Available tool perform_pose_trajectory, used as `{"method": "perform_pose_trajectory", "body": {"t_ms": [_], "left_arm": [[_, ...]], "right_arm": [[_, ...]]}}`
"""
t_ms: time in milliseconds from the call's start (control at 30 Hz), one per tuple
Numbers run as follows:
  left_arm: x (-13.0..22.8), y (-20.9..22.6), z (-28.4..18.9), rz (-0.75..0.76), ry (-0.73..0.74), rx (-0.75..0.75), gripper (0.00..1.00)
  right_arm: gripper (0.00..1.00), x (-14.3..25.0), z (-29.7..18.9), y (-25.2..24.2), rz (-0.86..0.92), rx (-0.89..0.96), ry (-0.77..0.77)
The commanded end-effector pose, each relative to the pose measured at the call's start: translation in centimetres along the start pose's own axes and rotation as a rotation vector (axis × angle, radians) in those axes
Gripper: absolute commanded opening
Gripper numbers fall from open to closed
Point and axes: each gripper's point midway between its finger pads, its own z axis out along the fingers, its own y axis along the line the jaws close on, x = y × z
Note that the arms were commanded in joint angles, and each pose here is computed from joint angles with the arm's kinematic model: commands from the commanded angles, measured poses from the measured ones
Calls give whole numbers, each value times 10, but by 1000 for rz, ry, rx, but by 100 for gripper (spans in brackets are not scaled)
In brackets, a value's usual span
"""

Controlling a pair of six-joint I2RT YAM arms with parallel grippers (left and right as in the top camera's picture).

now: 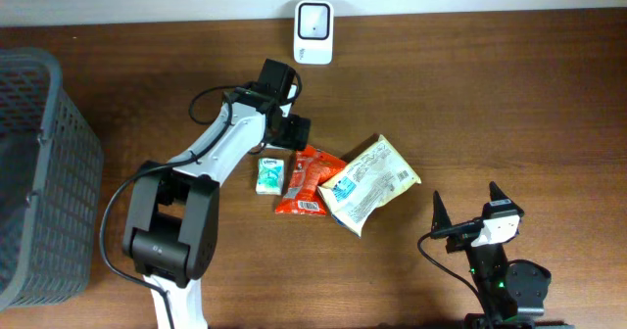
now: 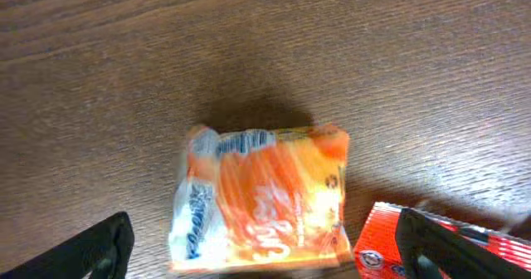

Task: Scan the item barcode
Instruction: 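Carry the orange box above the tissue pack and release it, then retract the left arm to the basket side and hold still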

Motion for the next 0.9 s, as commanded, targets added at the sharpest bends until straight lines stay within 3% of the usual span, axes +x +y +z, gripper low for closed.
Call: {"method": "perform_pose_trajectory", "body": {"t_ms": [0,67,267,367,467,667,867], "left_arm": [[-16,13,-24,41,-46,-72,99],[-31,26,-52,27,-94,-126,99],[-80,78,-206,-89,-365,-207,99],[-77,126,-278,-193,-492,-269,99],[-47,200,-333,-354,-570,-417,99],[7,292,-366,-567,-569,-574,99],[25,312,-370,-620,-548,-610,99]], "right_arm": [[98,2,0,0,4,2,3],[99,2,0,0,4,2,3],[99,2,0,0,4,2,3],[99,2,0,0,4,2,3],[99,2,0,0,4,2,3],[99,2,0,0,4,2,3],[99,2,0,0,4,2,3]]}}
